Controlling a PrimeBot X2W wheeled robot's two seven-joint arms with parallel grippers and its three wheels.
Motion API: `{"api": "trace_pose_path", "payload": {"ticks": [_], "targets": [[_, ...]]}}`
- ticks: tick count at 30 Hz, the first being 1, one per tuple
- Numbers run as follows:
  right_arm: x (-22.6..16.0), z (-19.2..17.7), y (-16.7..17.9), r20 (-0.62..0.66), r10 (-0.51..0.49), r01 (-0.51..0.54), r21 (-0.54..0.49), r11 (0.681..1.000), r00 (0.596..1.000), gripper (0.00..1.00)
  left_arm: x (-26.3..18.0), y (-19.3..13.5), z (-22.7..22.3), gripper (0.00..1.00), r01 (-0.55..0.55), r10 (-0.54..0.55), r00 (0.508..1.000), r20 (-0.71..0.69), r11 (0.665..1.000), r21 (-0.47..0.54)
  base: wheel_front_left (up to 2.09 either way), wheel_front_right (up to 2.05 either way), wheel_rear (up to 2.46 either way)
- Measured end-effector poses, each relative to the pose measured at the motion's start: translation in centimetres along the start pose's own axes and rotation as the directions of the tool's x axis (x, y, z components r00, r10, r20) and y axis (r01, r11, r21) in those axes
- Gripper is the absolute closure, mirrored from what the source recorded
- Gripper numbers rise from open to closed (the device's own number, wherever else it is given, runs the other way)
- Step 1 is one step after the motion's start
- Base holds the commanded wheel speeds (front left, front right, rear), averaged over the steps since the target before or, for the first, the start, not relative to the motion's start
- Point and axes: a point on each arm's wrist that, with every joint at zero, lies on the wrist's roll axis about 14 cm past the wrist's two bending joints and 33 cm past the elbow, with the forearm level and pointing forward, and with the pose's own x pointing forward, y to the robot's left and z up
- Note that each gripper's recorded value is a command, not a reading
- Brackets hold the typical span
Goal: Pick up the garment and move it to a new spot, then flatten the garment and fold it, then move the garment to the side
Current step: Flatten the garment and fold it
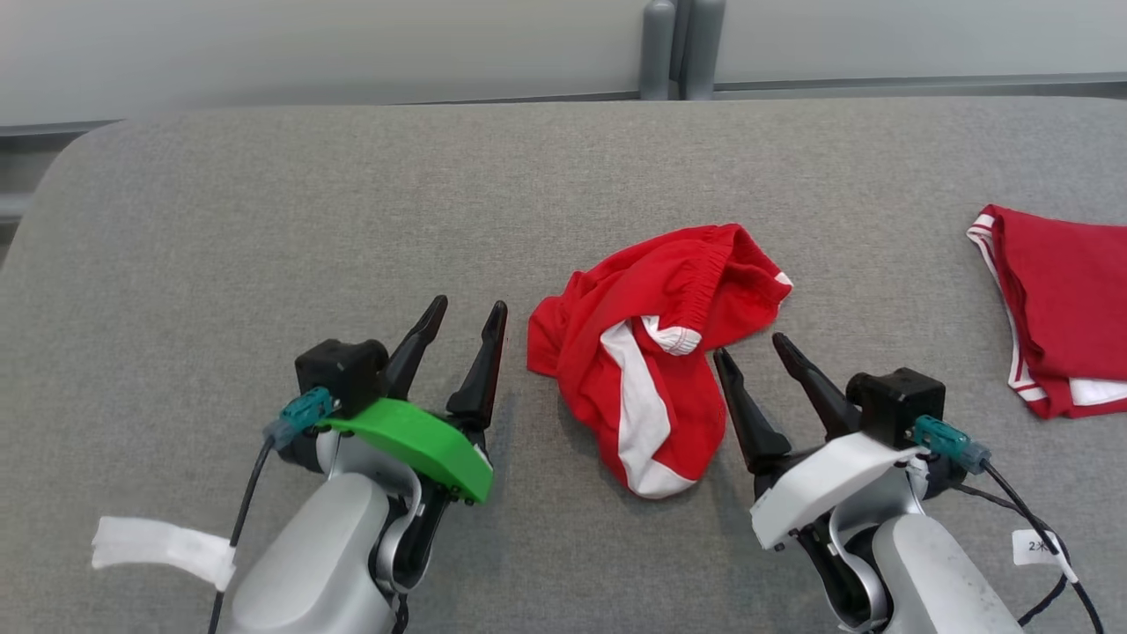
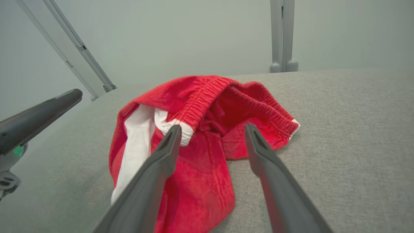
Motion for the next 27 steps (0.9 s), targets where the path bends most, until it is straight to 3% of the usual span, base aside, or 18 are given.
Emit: {"api": "trace_pose_path", "payload": {"ticks": [16,17,18,19,23,27], "targets": [[3.7,-3.8,3.1,-0.096,0.109,-0.101,0.083,0.991,0.989,0.00,-5.5,4.3,0.7,0.00,-0.202,0.204,0.975,0.088,0.979,-0.039,0.00,0.00,0.00],[4.1,-3.6,3.2,-0.088,0.113,-0.106,0.081,0.991,0.990,0.16,-5.7,4.4,0.7,0.00,-0.208,0.211,0.973,0.090,0.977,-0.040,0.00,0.00,0.00],[4.3,-3.4,3.4,-0.080,0.119,-0.113,0.077,0.991,0.990,0.44,-5.9,4.5,0.7,0.00,-0.213,0.216,0.972,0.091,0.976,-0.040,0.00,0.00,0.00],[4.6,-3.1,3.6,-0.068,0.126,-0.121,0.077,0.990,0.990,0.59,-6.1,4.5,0.7,0.00,-0.218,0.221,0.971,0.093,0.975,-0.040,0.00,0.00,0.00],[5.1,-1.9,4.1,-0.022,0.140,-0.139,0.074,0.988,0.990,1.00,-6.6,4.7,0.8,0.00,-0.231,0.234,0.967,0.103,0.972,-0.046,0.00,0.00,0.00],[5.6,0.4,4.4,0.050,0.151,-0.153,0.054,0.987,0.987,1.00,-7.0,4.9,0.7,0.00,-0.244,0.248,0.963,0.104,0.968,-0.052,0.00,0.00,0.00]]}}
